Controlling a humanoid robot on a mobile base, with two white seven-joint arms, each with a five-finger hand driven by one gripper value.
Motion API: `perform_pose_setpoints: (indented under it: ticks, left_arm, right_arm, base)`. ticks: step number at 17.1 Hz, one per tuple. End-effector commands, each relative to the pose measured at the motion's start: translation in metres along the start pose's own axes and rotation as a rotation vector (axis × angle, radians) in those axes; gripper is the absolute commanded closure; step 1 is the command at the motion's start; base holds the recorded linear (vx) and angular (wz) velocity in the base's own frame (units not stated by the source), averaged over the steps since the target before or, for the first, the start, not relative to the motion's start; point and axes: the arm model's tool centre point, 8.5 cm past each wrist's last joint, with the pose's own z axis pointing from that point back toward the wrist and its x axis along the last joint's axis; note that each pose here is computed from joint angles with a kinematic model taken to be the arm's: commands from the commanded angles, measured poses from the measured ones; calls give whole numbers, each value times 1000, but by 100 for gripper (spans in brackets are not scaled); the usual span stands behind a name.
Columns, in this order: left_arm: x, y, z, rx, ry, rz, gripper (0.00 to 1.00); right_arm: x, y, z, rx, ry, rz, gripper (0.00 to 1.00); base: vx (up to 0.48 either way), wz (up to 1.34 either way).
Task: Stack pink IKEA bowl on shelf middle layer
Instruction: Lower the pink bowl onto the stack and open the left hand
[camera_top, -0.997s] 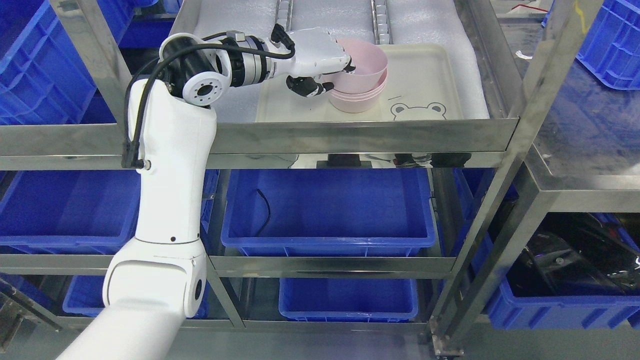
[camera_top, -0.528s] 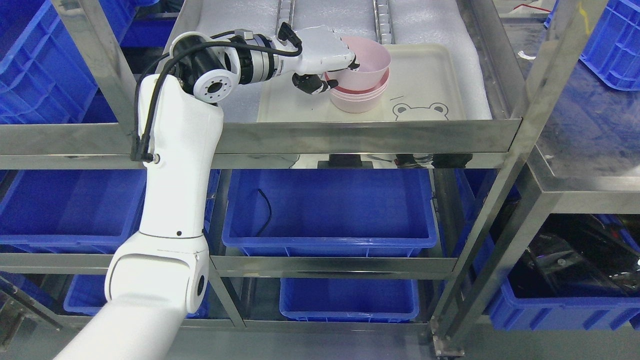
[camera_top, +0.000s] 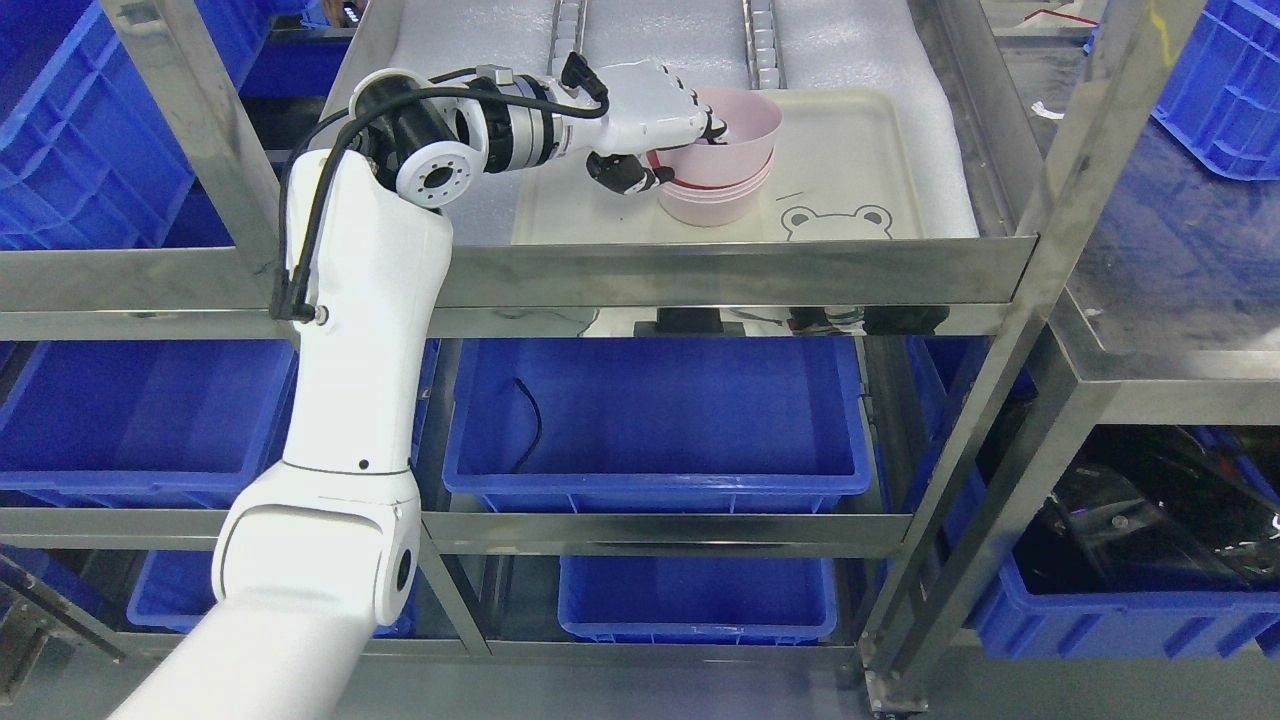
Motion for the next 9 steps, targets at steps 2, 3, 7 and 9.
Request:
perform_pose_setpoints:
  ticks: [2, 3, 7, 9]
  left_arm:
    - [-16, 13, 26, 112, 18, 45, 16]
    - [-16, 15, 28, 122, 21, 45, 16]
    - [-2, 45, 38, 364, -113, 95, 17]
    - [37, 68, 34, 578, -379, 183, 16]
  right_arm:
    - [6, -11, -3, -17, -19, 3, 0]
    - [6, -11, -3, -17, -18, 1, 0]
    - [6, -11, -3, -17, -19, 3, 0]
    - [6, -11, -3, -17, -19, 3, 0]
  base:
    - [-10, 8]
    - [-8, 16]
    - [-10, 50]
    - [-15, 74]
